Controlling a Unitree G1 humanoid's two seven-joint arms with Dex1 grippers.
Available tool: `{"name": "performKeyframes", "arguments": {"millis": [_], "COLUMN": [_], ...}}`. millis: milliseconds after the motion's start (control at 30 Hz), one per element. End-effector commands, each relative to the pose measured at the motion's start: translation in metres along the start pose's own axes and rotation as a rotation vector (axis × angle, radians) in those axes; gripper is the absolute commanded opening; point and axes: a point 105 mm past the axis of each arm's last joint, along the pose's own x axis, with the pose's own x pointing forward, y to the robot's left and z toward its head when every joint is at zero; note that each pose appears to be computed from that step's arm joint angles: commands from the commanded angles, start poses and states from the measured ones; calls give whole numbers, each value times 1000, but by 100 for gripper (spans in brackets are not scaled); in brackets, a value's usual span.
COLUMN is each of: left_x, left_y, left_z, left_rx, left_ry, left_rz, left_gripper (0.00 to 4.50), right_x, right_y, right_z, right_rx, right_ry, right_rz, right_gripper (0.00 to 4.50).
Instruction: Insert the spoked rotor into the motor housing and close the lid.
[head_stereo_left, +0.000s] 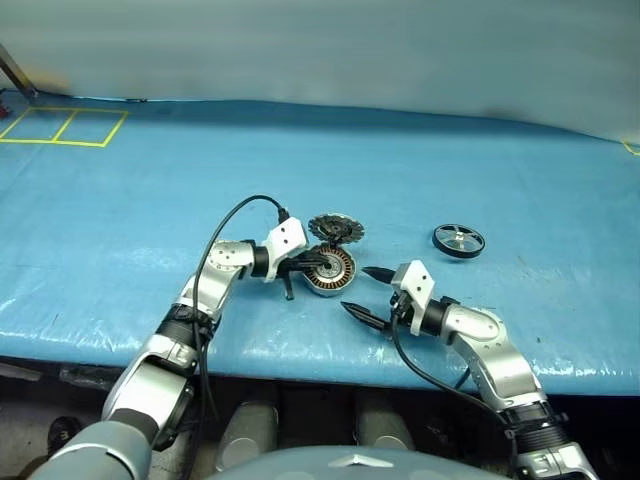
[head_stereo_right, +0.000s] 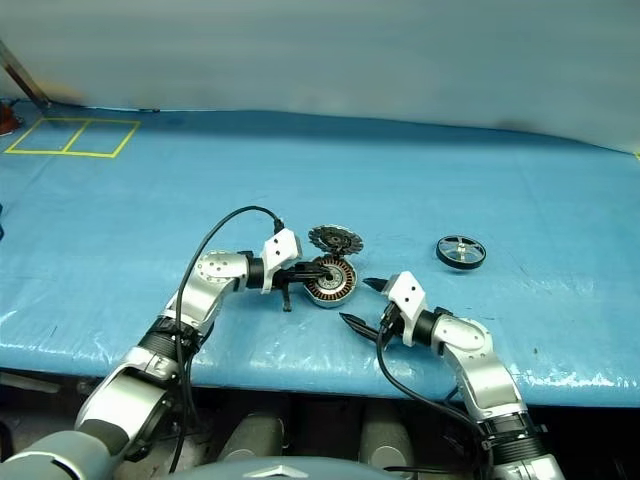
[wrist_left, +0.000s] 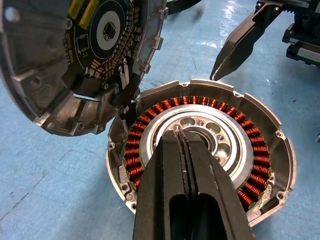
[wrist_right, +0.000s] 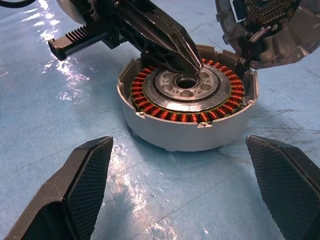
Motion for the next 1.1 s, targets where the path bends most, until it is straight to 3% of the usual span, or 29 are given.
{"name": "performKeyframes", "arguments": {"millis": [33, 267, 500, 700, 867, 1067, 1100], "left_x": [1, -3, -15, -38, -55, -73, -74], "left_y": [-3, -5, 3, -5, -12, -19, -18], "left_z": [-7, -11, 14, 29, 31, 16, 14], "left_rx": [12, 18, -2, 10, 16, -35, -37], "left_ry": [45, 67, -81, -155, -173, -168, -165], "left_rz": [-23, -38, 29, 57, 123, 257, 281], "left_gripper": [2, 2, 2, 2, 2, 2, 0], "right_x": [2, 2, 0, -10, -24, -59, -63], "right_y": [-2, -2, -9, -27, -53, -129, -138], "right_z": [8, 8, 18, 43, 66, 73, 74], "right_rx": [-26, -29, -38, -150, -244, -350, -354], "right_ry": [-31, -32, -70, -98, -57, 213, 237], "right_rz": [-5, -8, -59, -170, -285, -570, -607], "right_gripper": [450, 450, 450, 450, 450, 450, 432]}}
